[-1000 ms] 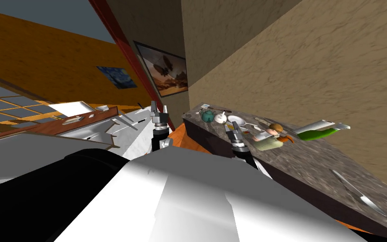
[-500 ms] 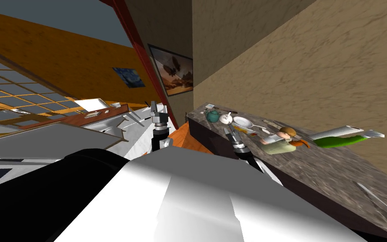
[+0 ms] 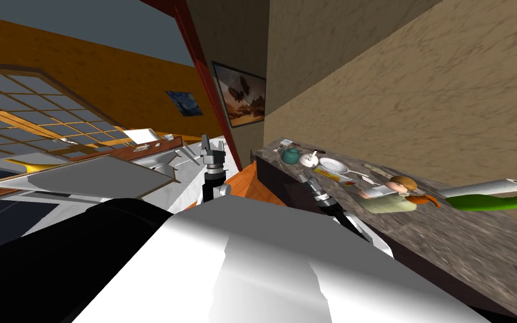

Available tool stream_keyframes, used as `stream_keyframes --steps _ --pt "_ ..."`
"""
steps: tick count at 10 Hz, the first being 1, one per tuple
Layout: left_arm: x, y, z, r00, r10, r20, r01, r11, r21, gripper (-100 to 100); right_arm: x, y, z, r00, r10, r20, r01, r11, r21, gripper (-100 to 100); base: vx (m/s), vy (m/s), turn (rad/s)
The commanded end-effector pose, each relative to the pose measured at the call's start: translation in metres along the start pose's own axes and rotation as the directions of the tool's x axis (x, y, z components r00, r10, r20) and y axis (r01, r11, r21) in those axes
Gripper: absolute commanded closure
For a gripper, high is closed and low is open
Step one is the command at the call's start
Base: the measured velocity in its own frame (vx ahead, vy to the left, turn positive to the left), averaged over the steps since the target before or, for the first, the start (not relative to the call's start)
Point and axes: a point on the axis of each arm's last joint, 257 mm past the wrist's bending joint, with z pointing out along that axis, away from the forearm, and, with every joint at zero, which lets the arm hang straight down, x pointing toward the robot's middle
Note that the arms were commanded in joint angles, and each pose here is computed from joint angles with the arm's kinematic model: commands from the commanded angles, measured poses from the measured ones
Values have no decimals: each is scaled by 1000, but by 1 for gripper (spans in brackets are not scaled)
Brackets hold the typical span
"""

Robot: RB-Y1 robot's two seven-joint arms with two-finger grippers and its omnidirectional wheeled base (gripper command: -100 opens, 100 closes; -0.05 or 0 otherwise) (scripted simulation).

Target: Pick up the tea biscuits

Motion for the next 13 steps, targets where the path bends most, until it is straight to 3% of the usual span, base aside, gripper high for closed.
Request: stream_keyframes --steps 1,2,3,5,8,10,13 --pt "0 0 0 1000 0 0 0 1000 0 0 0 -19 -9 998 -35 -46 38 998 45 -100 -33 55 185" --pt "0 0 0 1000 0 0 0 1000 0 0 -1 -20 -11 996 -54 -68 58 997 54 -100 -29 37 92" --pt "0 0 0 1000 0 0 0 1000 0 0 -2 -35 -20 992 -78 -101 87 992 88 -100 -28 41 157" --pt "0 0 0 1000 0 0 0 1000 0 0 -4 -36 -22 986 -103 -132 116 988 98 -100 -12 22 55" --pt "0 0 0 1000 0 0 0 1000 0 0 -12 -66 -45 958 -172 -229 212 963 166 -100 -6 23 157" --pt "0 0 0 1000 0 0 0 1000 0 0 -17 -66 -47 947 -192 -257 240 955 172 -100 -1 14 40" --pt "0 0 0 1000 0 0 0 1000 0 0 -32 -93 -74 895 -256 -364 351 909 225 -100 4 11 157"
